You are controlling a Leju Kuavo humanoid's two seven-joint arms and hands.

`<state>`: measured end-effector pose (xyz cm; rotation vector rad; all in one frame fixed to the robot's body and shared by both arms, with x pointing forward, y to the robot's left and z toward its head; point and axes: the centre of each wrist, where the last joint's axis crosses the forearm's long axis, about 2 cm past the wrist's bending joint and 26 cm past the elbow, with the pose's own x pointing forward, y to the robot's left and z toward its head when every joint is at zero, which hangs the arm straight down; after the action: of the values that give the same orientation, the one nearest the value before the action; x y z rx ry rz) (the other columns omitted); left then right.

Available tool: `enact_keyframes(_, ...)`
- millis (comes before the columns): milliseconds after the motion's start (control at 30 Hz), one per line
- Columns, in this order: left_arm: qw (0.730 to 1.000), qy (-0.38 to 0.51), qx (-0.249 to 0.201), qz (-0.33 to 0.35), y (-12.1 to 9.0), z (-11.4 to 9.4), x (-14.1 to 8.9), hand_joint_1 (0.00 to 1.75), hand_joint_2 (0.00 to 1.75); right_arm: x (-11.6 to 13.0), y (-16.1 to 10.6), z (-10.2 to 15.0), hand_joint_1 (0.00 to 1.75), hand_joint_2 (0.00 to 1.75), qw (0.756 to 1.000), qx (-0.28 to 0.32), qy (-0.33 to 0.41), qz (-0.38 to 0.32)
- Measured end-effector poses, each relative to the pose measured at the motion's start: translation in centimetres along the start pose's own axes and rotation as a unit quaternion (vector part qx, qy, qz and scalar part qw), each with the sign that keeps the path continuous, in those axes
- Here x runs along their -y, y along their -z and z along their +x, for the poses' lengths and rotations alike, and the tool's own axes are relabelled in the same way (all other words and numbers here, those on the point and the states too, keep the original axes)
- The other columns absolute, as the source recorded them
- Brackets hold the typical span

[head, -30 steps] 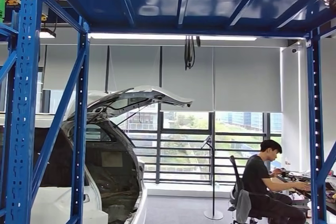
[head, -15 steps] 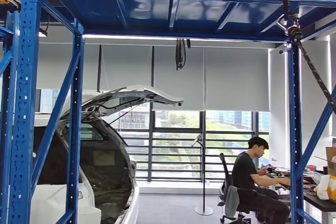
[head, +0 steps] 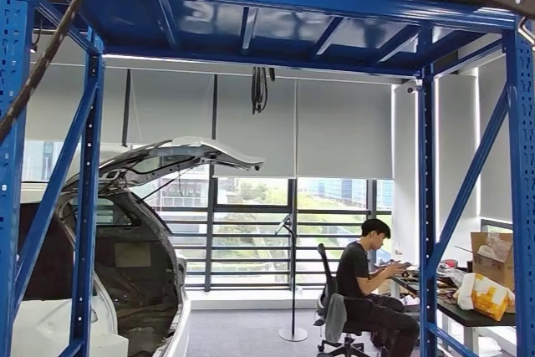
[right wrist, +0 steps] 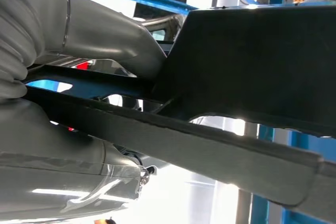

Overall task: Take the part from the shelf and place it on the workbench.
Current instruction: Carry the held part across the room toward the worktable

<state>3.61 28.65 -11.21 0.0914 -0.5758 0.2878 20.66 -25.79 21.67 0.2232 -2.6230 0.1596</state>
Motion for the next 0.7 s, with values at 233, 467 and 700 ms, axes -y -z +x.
enact_keyframes(233,1.0,0.007,-0.006,0.008,0.0,0.0,-0.7,0.0,1.75,-1.2,0.3,0.4,1.75,1.75,1.0,0.006,0.006,0.013)
enact_keyframes(467,1.0,0.014,-0.006,0.017,0.1,0.1,-1.8,0.0,1.75,-2.8,0.7,0.5,1.75,1.75,0.999,0.016,0.033,0.018)
enact_keyframes(700,1.0,0.016,-0.003,0.017,0.2,0.2,-1.9,0.0,1.75,-3.3,1.0,1.1,1.75,1.75,0.998,0.028,0.045,0.022)
